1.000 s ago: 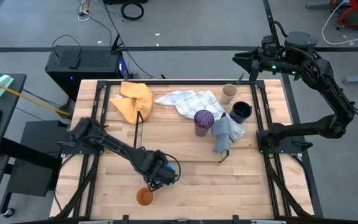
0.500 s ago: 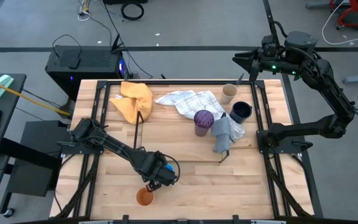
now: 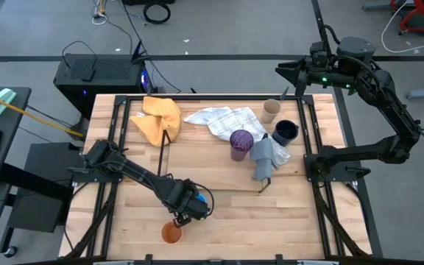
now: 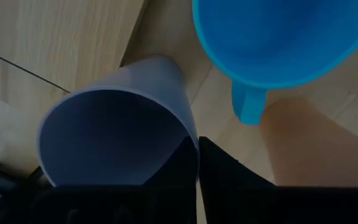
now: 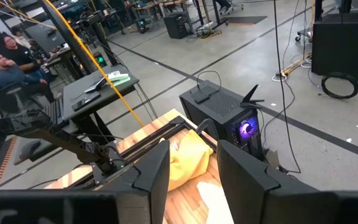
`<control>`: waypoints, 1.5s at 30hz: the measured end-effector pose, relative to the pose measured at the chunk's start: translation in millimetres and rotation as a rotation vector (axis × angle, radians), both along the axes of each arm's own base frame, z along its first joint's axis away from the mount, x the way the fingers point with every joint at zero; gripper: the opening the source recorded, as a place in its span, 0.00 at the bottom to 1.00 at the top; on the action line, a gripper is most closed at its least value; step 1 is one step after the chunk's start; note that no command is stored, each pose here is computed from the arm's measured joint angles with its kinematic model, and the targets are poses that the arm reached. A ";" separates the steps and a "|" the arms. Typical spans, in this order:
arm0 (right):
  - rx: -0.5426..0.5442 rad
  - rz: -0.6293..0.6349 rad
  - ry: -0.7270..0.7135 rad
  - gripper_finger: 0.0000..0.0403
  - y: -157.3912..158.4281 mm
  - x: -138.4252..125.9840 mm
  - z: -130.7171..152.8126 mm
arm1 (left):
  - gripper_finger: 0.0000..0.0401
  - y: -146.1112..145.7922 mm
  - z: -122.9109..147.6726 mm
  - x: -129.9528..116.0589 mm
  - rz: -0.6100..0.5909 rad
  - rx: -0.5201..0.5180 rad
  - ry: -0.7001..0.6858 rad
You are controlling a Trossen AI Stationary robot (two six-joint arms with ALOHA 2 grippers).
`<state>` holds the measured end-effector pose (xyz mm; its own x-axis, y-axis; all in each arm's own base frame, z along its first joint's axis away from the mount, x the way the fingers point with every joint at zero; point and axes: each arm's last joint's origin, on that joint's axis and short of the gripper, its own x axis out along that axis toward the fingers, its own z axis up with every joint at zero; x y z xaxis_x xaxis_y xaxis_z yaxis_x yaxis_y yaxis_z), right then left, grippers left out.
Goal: Stack small to large cups/mugs on shelf
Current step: Put the blue cup on the shelf
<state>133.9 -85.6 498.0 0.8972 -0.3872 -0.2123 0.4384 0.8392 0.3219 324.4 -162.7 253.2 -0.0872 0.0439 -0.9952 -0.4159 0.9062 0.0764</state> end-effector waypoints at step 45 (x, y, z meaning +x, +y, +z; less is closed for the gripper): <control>0.010 0.011 0.087 0.35 -5.0 7.3 -9.2 | 0.02 162.7 80.1 43.4 -0.142 0.007 -0.198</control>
